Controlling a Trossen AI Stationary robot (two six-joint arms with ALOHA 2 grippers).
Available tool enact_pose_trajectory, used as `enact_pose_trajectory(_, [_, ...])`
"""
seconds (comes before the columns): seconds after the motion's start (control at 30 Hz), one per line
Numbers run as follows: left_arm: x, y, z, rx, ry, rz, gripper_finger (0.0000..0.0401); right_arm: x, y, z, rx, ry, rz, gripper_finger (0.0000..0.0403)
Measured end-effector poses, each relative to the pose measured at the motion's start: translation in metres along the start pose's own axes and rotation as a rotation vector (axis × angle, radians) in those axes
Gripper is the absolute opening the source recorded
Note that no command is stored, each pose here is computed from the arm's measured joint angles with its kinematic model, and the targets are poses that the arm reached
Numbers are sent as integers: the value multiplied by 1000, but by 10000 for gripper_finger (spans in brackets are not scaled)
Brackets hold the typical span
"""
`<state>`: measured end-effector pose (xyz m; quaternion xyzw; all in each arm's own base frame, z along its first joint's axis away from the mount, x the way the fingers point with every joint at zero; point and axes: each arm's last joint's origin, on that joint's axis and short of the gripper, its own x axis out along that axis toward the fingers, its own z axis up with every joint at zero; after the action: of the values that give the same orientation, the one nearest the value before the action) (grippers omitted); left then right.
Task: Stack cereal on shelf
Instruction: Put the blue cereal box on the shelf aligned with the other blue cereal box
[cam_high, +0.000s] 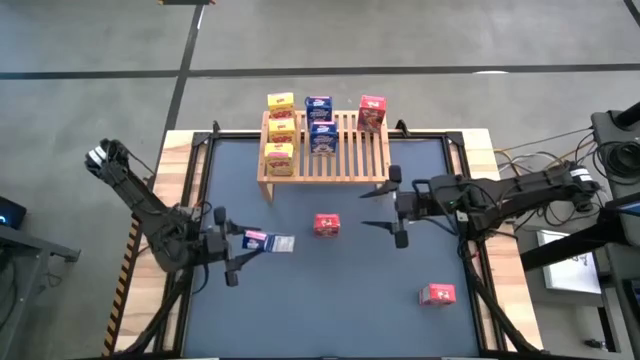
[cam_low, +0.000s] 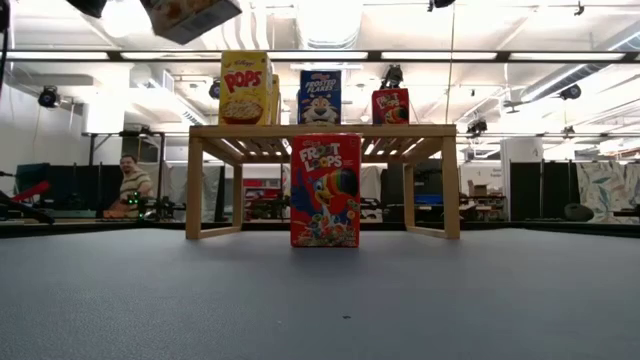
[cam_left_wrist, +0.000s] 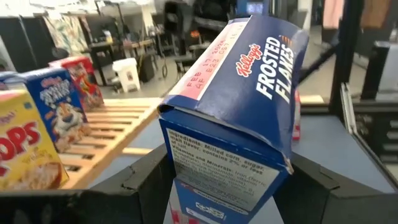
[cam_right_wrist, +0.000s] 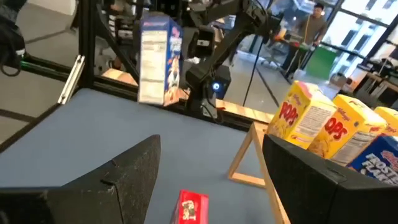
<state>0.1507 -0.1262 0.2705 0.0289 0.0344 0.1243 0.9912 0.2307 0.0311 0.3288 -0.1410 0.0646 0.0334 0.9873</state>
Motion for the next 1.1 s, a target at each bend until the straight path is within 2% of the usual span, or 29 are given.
enact_pose_trajectory(0.17, [7, 7, -2, -20, -39, 21, 216, -5, 3, -12, -1, -15, -4, 272])
enact_pose_trajectory(0.53, [25, 17, -11, -69, -48, 46, 216, 2, 3, -11, 29, -57, -14, 272])
enact_pose_trajectory(0.77, [27, 15, -5, -79, -55, 42, 216, 4, 3, -12, 37, -58, -12, 272])
enact_pose_trajectory(1.1, [28, 13, -9, -63, -42, 45, 216, 8, 5, -14, 44, -46, 7, 272])
